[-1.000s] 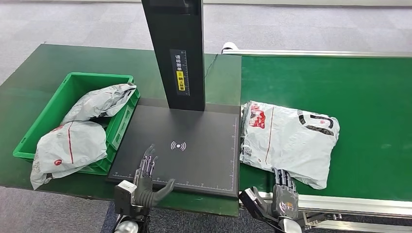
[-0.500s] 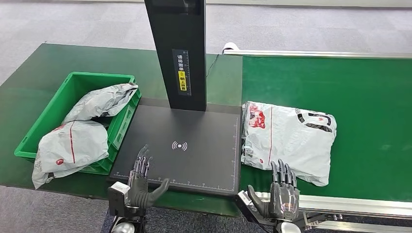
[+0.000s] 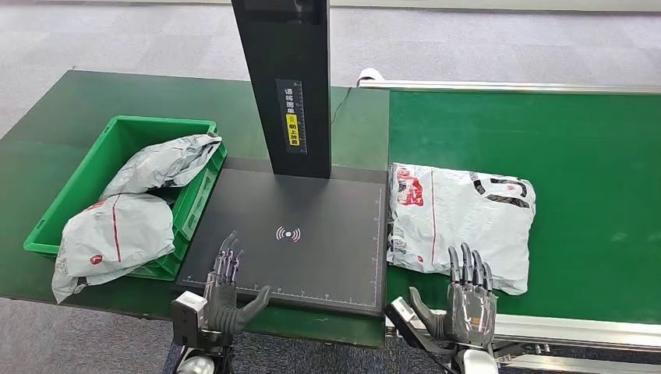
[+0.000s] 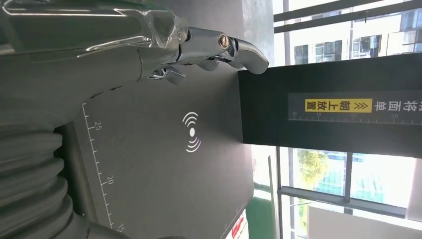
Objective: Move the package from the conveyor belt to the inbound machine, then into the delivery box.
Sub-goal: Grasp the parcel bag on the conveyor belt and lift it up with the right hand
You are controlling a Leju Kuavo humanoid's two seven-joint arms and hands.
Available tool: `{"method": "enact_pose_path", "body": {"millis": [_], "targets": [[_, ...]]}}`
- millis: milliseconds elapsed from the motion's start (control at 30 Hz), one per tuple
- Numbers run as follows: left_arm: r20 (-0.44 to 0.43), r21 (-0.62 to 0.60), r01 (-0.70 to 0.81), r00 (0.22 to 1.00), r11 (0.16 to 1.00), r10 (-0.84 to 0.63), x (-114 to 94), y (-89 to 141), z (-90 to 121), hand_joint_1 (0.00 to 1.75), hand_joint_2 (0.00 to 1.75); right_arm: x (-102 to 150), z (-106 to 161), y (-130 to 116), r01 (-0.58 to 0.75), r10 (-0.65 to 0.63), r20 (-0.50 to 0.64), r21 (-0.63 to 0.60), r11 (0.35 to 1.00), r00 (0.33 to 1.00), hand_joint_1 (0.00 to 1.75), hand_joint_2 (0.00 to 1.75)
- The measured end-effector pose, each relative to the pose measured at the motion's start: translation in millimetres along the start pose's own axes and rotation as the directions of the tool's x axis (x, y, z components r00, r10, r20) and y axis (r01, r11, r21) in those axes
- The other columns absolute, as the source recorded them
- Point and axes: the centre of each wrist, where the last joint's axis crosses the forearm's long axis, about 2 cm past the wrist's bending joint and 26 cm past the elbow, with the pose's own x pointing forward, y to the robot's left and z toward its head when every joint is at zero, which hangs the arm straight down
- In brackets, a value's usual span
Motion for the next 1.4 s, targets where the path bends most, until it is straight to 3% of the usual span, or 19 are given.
{"method": "enact_pose_path", "body": {"millis": [467, 767, 1400], "targets": [[0.010, -0.032, 0.006, 1.000, 0.999, -0.006, 1, -3, -4, 0.00, 1.75, -32, -16, 22, 0.043, -0.036, -0.055, 0.127, 0.991, 0.998, 0.00, 0.00], [0.011, -0.038, 0.017, 1.000, 0.999, -0.017, 1, -3, -8, 0.00, 1.75, -35, -18, 31, 0.041, -0.026, -0.080, 0.200, 0.979, 0.996, 0.00, 0.00], [0.002, -0.049, 0.014, 1.000, 0.999, -0.014, -2, -5, -10, 0.00, 1.75, -37, -35, 29, 0.050, -0.032, -0.091, 0.205, 0.978, 0.995, 0.00, 0.00]]}}
